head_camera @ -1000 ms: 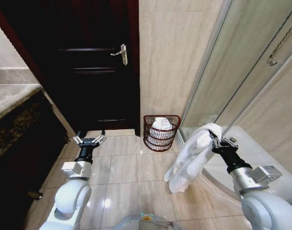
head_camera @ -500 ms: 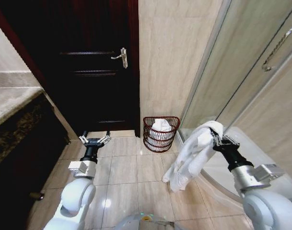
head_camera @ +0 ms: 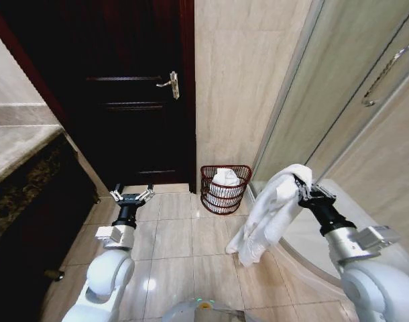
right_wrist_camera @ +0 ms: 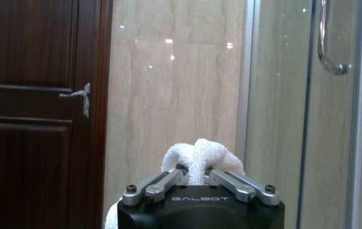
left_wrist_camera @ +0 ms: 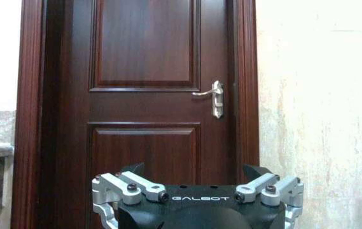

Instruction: Discard the used towel into the hamper.

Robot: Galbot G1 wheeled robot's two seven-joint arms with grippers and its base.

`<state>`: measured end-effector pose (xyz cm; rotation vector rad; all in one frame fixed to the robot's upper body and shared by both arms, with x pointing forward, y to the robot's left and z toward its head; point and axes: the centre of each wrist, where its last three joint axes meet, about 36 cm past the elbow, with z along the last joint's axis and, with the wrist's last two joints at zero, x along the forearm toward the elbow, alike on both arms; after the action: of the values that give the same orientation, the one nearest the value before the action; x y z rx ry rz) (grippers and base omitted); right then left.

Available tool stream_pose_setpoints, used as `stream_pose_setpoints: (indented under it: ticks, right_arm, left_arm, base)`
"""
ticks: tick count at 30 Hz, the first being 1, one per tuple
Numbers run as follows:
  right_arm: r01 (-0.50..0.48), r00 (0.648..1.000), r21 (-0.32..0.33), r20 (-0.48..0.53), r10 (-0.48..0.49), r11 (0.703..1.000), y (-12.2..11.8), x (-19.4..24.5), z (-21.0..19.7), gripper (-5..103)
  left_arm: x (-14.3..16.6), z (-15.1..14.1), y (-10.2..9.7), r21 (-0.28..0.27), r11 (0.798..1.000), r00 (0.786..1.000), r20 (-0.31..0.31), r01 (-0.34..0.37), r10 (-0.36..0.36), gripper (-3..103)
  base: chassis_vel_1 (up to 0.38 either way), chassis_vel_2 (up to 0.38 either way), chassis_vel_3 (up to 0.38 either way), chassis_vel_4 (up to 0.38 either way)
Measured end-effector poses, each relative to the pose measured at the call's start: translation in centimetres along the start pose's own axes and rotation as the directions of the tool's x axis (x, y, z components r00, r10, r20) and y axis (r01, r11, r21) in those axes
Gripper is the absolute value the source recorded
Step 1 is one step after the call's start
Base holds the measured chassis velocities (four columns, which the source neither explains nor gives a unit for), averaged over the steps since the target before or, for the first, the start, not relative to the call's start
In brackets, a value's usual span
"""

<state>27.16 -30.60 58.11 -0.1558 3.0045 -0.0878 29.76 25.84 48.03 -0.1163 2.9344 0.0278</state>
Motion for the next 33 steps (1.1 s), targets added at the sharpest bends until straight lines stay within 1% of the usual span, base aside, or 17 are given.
stream_pose_setpoints:
  ticks: [23, 33]
  right_arm:
    - [0.012, 1.000, -0.003, -0.002, -0.012, 1.000, -0.07, -0.25, -0.30, 5]
    - [0.013, 1.000, -0.004, -0.004, -0.013, 1.000, -0.14, -0.20, -0.30, 5]
  left_arm:
    - [0.61, -0.55, 0.13, -0.010, 1.000, 1.000, 0.006, 0.003, -0.003, 100]
    - [0.85, -0.82, -0.08, -0.005, 1.000, 1.000, 0.009, 0.003, -0.003, 100]
  base:
    - [0.000, 0.000, 0.000, 0.000]
    - [0.000, 0.000, 0.000, 0.000]
